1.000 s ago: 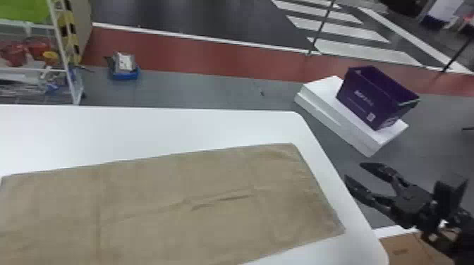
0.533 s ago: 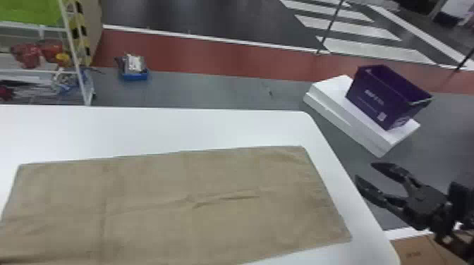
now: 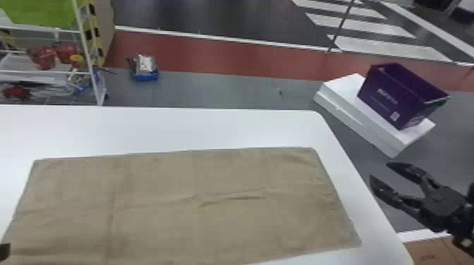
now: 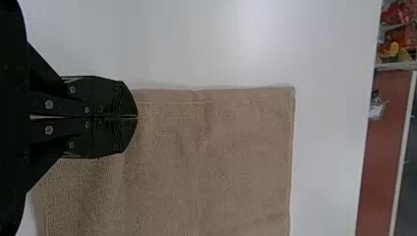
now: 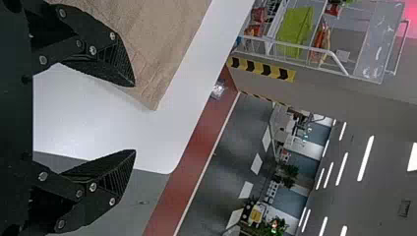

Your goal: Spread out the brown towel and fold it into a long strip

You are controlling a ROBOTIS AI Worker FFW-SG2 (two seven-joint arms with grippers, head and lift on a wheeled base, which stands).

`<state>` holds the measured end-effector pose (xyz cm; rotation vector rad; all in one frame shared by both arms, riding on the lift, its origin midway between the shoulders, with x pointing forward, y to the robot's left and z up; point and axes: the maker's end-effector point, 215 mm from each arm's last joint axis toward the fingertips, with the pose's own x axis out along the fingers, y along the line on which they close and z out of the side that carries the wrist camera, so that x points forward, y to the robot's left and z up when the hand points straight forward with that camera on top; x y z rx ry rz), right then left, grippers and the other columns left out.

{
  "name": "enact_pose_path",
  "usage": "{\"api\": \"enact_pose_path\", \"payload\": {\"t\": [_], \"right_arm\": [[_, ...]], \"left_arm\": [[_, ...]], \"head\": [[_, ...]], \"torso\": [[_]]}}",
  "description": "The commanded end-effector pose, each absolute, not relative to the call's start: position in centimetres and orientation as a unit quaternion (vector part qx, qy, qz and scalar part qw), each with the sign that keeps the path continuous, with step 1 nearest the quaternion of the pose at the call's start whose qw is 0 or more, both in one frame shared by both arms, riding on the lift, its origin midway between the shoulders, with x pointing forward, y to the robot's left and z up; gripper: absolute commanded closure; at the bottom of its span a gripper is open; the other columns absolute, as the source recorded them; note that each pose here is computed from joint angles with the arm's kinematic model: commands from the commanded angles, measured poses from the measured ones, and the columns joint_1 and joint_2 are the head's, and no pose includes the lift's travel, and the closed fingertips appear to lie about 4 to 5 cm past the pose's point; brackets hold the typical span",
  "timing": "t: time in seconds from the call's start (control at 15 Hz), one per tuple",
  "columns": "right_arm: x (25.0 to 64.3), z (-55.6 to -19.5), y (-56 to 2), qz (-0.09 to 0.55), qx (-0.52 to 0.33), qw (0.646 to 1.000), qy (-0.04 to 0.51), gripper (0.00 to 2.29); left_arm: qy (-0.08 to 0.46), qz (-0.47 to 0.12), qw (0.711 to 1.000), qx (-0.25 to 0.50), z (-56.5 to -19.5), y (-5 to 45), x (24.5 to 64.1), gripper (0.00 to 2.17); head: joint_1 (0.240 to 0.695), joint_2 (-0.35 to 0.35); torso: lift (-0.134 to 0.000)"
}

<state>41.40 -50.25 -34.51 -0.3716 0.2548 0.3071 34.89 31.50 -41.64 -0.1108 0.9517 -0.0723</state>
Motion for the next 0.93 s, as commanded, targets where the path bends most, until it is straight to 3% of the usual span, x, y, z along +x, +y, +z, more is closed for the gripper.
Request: {"api": "enact_pose_path", "payload": {"t": [0.0,0.13,0.4,0.6,0.87], "right_arm": [[41.7,-34.2,-50.3,0.149,-0.178,0.964,0.127,0.47],[42.6,-34.3,-50.3,0.146,-0.169,0.966,0.131,0.39],[44.2,-34.1,-49.4,0.147,-0.163,0.967,0.129,0.39],[44.8,-34.0,-49.5,0.142,-0.165,0.968,0.128,0.39],[45.4,-34.7,-50.4,0.134,-0.165,0.968,0.135,0.39]], "left_arm": [[0.419,-0.045,0.904,-0.074,-38.3,31.7,35.5,0.21],[0.399,-0.045,0.913,-0.075,-37.0,31.4,37.5,0.06],[0.457,-0.069,0.88,-0.109,-43.4,27.6,37.8,0.07],[0.5,-0.08,0.853,-0.125,-47.4,25.7,40.4,0.08],[0.343,-0.116,0.928,-0.091,-41.9,25.0,48.4,0.07]], "head": [[0.695,-0.275],[0.695,-0.272],[0.695,-0.253],[0.695,-0.284],[0.695,-0.298]], "torso": [[-0.123],[-0.123],[-0.123],[-0.123],[-0.123]]}}
